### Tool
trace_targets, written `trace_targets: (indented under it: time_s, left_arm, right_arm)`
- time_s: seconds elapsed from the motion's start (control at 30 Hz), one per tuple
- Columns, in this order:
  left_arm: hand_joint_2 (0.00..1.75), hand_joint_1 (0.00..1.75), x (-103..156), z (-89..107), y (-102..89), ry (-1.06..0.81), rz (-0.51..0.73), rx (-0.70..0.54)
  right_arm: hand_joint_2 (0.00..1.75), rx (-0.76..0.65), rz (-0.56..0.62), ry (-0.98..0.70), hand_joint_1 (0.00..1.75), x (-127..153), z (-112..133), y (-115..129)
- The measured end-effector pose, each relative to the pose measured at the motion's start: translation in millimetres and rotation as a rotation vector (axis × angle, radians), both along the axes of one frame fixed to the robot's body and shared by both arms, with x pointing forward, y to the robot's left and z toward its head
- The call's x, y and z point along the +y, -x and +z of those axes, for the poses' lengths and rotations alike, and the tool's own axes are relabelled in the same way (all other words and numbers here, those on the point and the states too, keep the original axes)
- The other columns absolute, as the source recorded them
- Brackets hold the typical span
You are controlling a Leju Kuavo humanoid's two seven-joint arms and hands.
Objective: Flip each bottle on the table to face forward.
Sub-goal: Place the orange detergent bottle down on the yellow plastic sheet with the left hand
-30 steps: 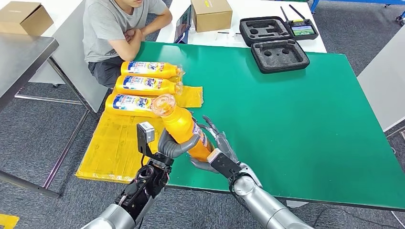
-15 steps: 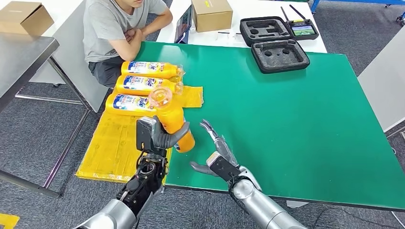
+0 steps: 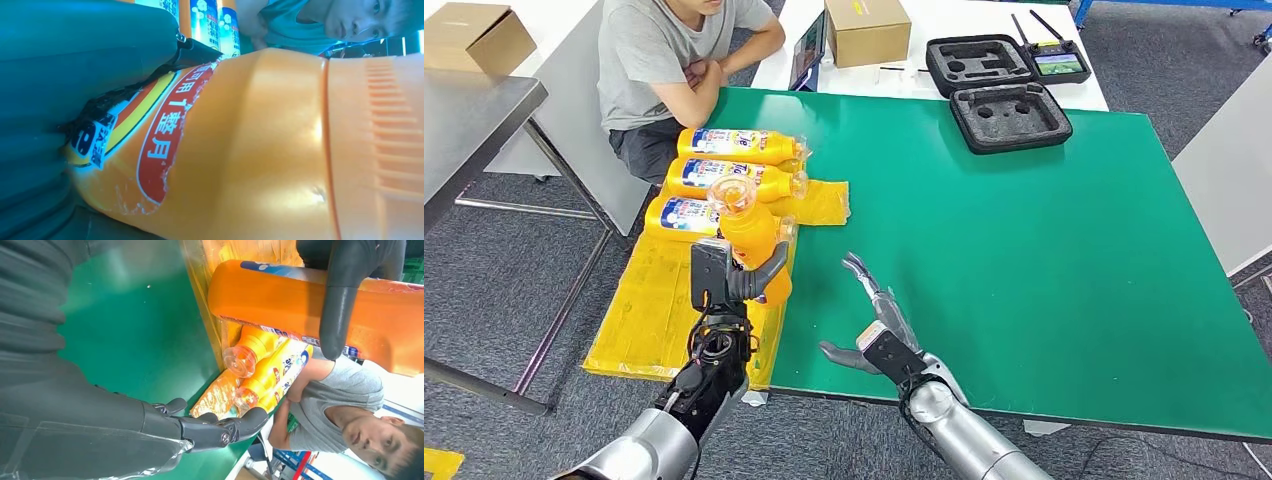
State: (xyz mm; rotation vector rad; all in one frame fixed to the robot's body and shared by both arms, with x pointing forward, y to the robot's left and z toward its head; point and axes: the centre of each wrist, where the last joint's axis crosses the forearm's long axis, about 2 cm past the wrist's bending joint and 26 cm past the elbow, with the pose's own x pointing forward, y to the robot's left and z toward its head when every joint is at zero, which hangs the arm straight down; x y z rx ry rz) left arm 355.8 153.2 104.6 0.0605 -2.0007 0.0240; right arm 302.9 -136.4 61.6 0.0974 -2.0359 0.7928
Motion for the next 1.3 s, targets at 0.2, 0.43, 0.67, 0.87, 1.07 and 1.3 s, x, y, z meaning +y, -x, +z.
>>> trace_targets:
  time_s: [0.2,0.43,0.67,0.87,1.07,1.3]
  left_arm:
    - [1.75,1.73,4,0.4,-0.8,-0.015,-0.002,-0.009]
    - [1.75,1.74,12,7.7,-10.1,-0.328,0.041,-0.128]
    - [1.75,1.74,52,32.3,-43.1,-0.783,-0.134,-0.199]
    - [1.75,1.75,97,46.3,-59.9,-1.175,-0.202,-0.117]
    - [1.75,1.73,128,55.6,-66.0,-1.334,-0.206,-0.083]
    - [1.75,1.75,167,61.7,-65.6,-1.52,-0.318,0.053]
  right_arm:
    - [1.75,0.002,-0.004,-0.004,0.0,0,0,1]
    - [1.75,-0.003,-0.009,-0.017,0.0,0,1,2]
    - [1.75,0.019,-0.015,-0.055,0.0,-7,0,5]
    - [1.75,0.041,-0.013,-0.078,0.0,-11,1,2]
    - [1.75,0.051,0.003,-0.085,0.0,-11,3,0]
    - [1.75,0.059,0.018,-0.099,0.0,-8,6,-3]
